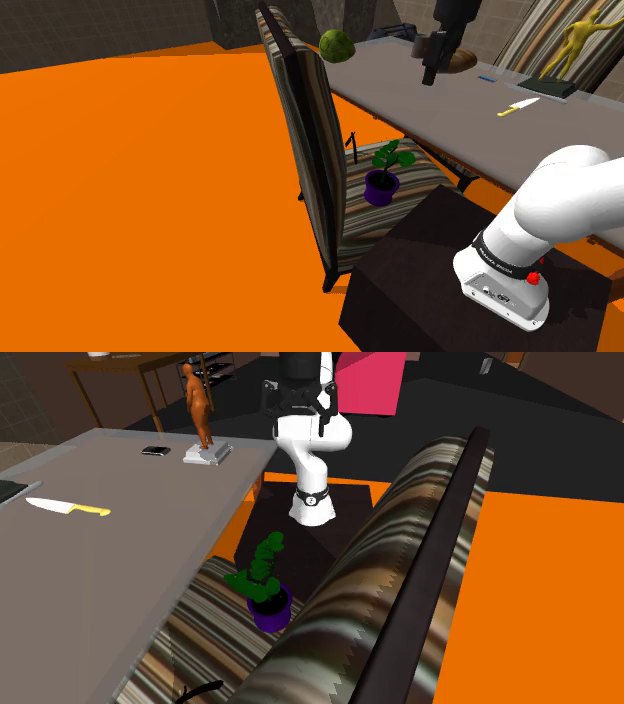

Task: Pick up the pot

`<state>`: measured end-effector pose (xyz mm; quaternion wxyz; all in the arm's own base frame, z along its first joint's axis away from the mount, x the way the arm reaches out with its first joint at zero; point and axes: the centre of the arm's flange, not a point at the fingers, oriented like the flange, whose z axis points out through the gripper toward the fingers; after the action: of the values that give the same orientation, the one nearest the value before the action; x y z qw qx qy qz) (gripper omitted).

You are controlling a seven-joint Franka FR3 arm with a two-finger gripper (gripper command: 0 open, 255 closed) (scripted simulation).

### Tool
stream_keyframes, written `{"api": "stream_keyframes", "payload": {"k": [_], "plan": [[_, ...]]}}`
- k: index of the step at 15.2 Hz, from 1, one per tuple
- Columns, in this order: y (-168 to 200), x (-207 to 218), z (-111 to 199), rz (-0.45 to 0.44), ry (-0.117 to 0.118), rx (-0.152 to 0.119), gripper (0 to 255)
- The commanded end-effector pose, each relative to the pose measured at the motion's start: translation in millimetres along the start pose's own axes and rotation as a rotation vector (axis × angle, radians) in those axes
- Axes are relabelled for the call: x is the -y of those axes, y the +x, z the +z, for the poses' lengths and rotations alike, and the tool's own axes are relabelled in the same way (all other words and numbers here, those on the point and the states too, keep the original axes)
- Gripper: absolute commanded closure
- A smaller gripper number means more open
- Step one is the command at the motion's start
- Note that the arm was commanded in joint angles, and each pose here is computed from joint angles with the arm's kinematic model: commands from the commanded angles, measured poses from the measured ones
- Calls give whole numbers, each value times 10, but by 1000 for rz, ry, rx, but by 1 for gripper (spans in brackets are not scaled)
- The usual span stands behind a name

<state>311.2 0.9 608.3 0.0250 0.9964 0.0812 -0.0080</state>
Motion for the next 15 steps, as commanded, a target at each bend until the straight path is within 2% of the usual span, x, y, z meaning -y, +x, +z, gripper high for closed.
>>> {"api": "stream_keyframes", "payload": {"k": [1,15], "plan": [[0,0,0,0,0,0,0],[310,-722,1740,323,89,41,0]]}}
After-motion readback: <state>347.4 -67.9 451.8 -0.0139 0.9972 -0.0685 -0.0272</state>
